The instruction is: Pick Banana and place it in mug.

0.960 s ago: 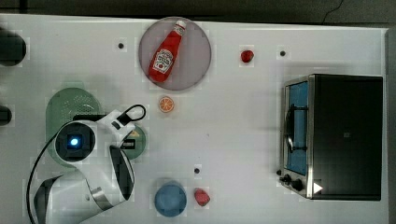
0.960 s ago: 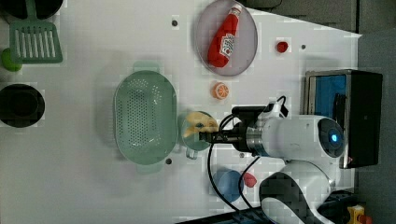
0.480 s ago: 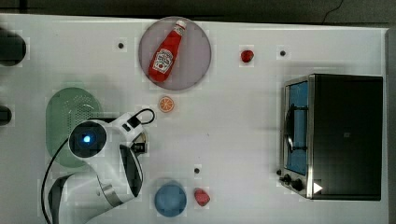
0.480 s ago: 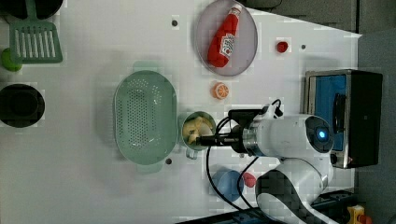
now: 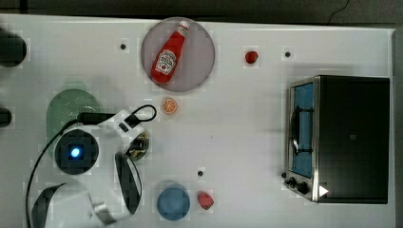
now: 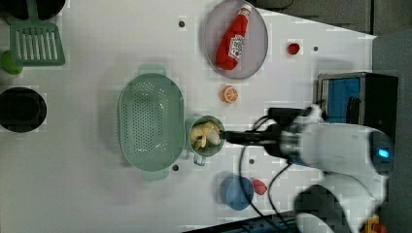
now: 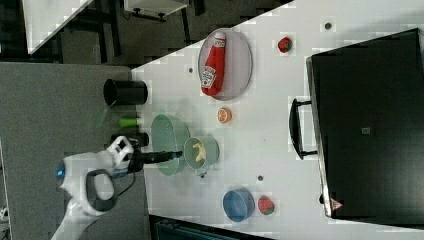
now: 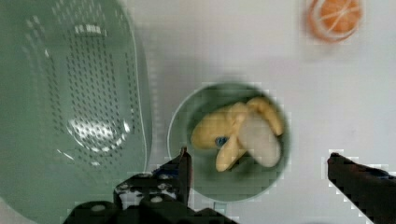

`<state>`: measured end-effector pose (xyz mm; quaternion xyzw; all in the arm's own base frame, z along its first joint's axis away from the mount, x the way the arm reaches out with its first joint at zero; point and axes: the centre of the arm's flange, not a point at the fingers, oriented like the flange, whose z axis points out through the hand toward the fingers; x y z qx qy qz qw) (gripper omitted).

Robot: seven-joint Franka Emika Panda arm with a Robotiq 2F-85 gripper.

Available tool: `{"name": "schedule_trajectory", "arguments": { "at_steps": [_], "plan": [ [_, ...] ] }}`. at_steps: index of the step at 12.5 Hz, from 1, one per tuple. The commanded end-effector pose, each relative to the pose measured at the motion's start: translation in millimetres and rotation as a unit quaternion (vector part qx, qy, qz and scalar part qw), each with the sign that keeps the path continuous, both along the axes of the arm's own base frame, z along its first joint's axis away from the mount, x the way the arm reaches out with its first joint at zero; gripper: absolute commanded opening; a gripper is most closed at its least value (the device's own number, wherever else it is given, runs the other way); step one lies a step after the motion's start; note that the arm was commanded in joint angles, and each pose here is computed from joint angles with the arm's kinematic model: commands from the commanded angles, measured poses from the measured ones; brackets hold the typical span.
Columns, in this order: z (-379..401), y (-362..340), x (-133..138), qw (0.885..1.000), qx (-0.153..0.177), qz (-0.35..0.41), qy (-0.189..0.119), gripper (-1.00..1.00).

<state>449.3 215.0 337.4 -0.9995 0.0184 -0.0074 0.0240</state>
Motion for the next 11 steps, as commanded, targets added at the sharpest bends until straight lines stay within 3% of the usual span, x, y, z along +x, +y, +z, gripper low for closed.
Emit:
{"name": "schedule_trajectory", "arguments": {
  "at_steps": [1, 3, 7, 9, 11],
  "plan": [
    [81.4, -86.9, 33.5, 0.993, 0.001, -0.103, -0.055, 1.0],
    [130.3, -141.5, 37.8, 0.986, 0.001, -0.157, -0.051, 1.0],
    [218.8, -233.1, 29.9, 0.971, 0.006, -0.237, 0.007, 1.0],
    [260.3, -258.6, 33.5, 0.967, 0.0, -0.255, -0.006, 1.0],
    [287.0, -271.0, 33.7, 0.966, -0.033, -0.256, -0.026, 1.0]
  ]
}}
